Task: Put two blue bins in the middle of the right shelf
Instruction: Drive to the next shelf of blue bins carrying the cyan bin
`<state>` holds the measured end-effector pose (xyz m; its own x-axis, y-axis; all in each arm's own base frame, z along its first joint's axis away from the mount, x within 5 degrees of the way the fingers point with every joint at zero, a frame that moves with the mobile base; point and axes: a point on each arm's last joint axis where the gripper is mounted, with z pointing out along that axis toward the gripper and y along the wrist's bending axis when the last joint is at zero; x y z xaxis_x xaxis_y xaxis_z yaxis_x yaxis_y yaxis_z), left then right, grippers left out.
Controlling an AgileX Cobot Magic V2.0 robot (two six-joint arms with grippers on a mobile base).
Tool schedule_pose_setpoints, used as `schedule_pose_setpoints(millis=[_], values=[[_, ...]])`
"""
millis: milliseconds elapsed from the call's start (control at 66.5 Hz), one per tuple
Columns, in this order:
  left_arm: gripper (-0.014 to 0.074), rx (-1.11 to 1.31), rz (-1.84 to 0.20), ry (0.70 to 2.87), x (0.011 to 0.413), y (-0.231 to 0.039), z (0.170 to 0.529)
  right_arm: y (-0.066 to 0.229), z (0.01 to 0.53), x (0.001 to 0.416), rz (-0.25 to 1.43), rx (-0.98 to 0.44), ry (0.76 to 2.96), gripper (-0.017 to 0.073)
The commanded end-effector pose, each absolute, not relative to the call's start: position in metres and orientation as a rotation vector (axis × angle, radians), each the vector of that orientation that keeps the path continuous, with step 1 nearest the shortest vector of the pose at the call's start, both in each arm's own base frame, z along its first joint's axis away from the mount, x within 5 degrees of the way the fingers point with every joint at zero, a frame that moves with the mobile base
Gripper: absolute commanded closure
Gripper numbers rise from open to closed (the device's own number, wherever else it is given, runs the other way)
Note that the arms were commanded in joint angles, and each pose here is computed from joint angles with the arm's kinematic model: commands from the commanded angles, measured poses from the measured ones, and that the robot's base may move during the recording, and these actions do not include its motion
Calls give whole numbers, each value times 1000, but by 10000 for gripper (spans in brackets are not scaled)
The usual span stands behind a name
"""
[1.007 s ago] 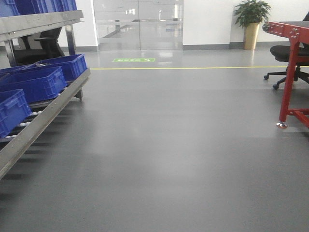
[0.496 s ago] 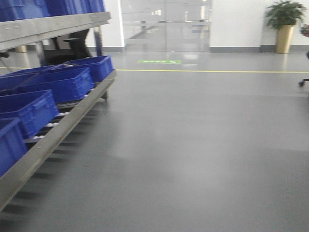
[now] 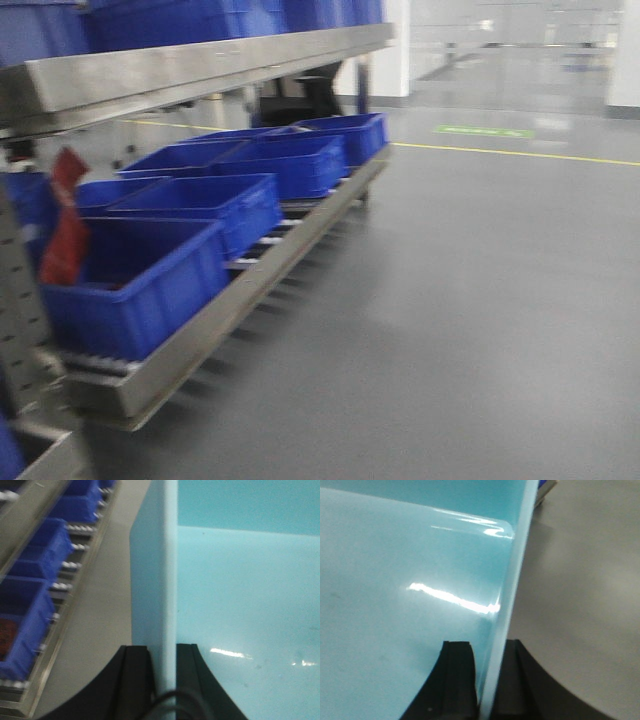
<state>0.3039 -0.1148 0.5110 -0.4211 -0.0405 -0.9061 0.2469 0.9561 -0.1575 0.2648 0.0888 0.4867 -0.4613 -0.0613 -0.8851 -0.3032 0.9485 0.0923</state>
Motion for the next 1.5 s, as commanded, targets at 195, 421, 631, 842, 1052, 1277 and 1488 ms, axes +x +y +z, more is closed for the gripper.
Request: schedule_pose_setpoints(millis=[195,421,631,842,1052,1277,1488], values=[[705,124,-412,1738,302,-116,539,88,494,260,287,-275,2008,712],[705,122,-422,1689,302,-116,543,88,494,260,287,-275,2008,712],[705,122,-423,1684,302,-116,544,88,494,260,287,-275,2008,712],[705,122,-423,1684,302,-116,544,88,494,260,287,-275,2008,712],[705,122,-423,1684,302,-116,544,88,494,260,287,-275,2008,712],[705,122,-423,1684,302,-116,544,88,494,260,287,-275,2008,712],[705,122,-423,1684,302,-116,544,88,494,260,287,-275,2008,712]])
